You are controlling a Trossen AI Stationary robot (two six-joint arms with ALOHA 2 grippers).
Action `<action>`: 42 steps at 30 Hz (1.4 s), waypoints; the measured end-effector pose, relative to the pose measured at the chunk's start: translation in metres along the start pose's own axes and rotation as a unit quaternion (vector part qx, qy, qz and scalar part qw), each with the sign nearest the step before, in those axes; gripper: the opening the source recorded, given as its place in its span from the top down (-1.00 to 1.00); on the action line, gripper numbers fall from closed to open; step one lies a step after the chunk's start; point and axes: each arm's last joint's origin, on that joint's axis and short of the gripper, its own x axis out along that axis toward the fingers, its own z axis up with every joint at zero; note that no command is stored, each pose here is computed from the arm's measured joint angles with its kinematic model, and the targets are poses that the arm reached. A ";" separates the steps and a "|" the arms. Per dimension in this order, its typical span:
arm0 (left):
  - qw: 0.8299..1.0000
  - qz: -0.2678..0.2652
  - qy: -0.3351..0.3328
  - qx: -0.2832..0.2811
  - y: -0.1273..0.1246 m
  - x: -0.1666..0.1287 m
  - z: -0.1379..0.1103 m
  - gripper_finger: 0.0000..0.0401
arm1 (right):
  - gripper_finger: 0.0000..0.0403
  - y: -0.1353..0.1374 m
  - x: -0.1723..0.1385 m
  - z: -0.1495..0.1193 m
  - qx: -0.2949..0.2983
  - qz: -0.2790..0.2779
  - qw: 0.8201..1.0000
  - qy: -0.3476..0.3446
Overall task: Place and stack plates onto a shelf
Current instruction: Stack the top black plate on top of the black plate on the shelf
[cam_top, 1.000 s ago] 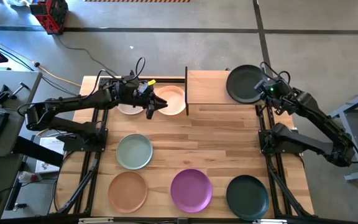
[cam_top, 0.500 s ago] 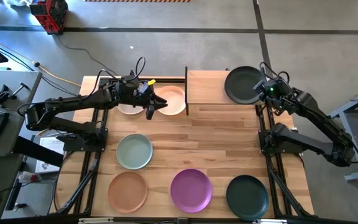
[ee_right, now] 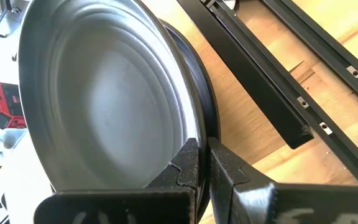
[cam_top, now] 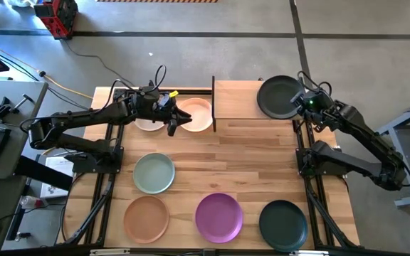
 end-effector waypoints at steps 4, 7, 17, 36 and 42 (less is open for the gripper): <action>1.000 0.000 0.000 0.000 0.000 0.000 0.000 0.53 | 1.00 0.000 0.000 0.000 -0.004 0.000 1.000 0.000; 1.000 0.000 0.000 0.000 0.000 0.000 0.000 0.53 | 1.00 0.000 0.000 0.000 -0.008 0.000 1.000 0.000; 1.000 0.000 0.000 0.000 0.000 0.000 0.000 0.53 | 1.00 0.000 0.000 0.000 -0.014 -0.002 1.000 0.000; 1.000 0.000 0.000 0.000 0.000 0.000 0.000 0.53 | 0.95 0.000 0.000 0.000 -0.014 -0.003 1.000 -0.008; 1.000 0.000 0.000 0.000 0.000 0.000 0.000 0.53 | 0.68 0.000 0.000 0.001 -0.025 -0.002 1.000 -0.013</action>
